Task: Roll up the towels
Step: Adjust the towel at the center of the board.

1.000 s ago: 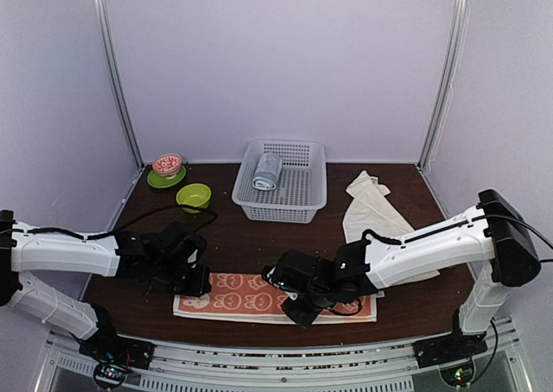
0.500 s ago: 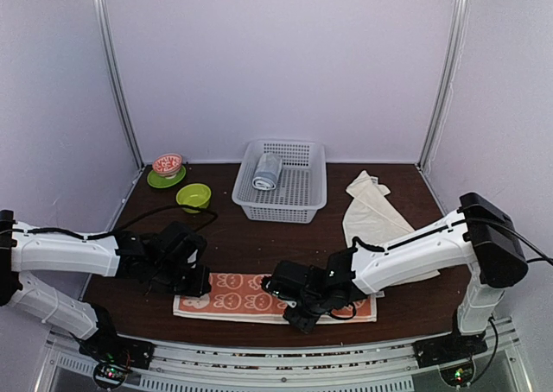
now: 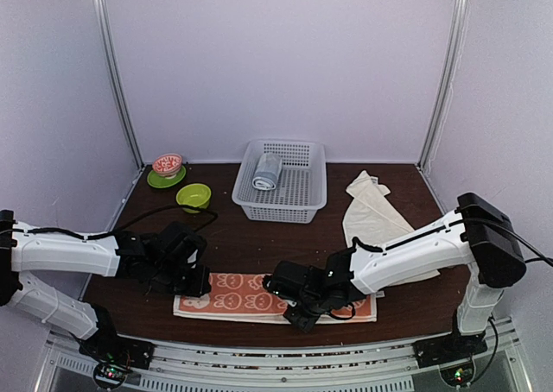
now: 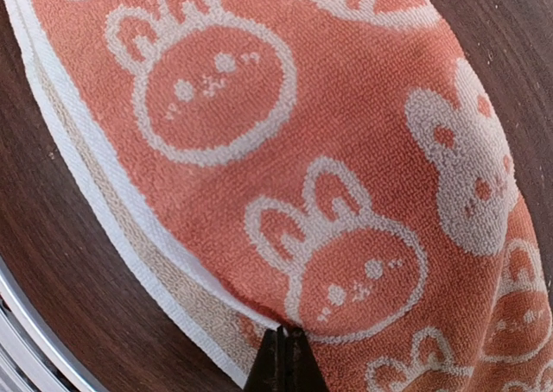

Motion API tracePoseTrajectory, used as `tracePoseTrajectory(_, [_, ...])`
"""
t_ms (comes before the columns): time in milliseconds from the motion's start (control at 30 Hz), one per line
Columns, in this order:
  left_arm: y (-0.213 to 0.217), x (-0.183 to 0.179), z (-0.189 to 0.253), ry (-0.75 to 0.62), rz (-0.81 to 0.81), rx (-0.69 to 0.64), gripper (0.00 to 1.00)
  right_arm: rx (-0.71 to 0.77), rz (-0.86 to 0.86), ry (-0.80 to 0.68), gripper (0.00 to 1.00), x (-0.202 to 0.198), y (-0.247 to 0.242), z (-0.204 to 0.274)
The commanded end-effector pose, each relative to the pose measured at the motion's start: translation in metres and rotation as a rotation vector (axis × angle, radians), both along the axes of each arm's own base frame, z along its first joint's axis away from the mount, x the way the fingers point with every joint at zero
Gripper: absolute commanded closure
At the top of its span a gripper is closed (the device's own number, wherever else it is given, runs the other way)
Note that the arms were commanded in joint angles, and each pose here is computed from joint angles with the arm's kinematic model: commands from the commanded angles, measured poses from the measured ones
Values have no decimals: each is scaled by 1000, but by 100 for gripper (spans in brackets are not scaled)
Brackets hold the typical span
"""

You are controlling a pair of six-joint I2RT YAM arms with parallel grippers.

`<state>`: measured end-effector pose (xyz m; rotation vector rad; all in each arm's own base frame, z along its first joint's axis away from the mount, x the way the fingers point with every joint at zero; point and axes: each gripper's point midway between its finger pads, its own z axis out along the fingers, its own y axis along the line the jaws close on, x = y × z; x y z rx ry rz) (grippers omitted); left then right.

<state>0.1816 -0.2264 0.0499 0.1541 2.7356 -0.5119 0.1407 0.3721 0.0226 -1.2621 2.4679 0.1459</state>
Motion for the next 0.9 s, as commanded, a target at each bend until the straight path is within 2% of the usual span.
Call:
tracePoseTrajectory(0, [-3, 4, 2, -19, 4, -6, 100, 1, -24, -21, 100, 7, 1, 4])
tracePoseTrajectory(433, [-3, 6, 0, -18, 9, 2, 100, 124, 11, 19, 100, -6, 9, 53])
tracePoseTrajectory(600, [-3, 5, -2, -13, 12, -2, 100, 113, 54, 74, 100, -19, 9, 46])
tracePoseTrajectory(867, [-2, 4, -4, -9, 12, 3, 100, 14, 71, 130, 100, -29, 1, 7])
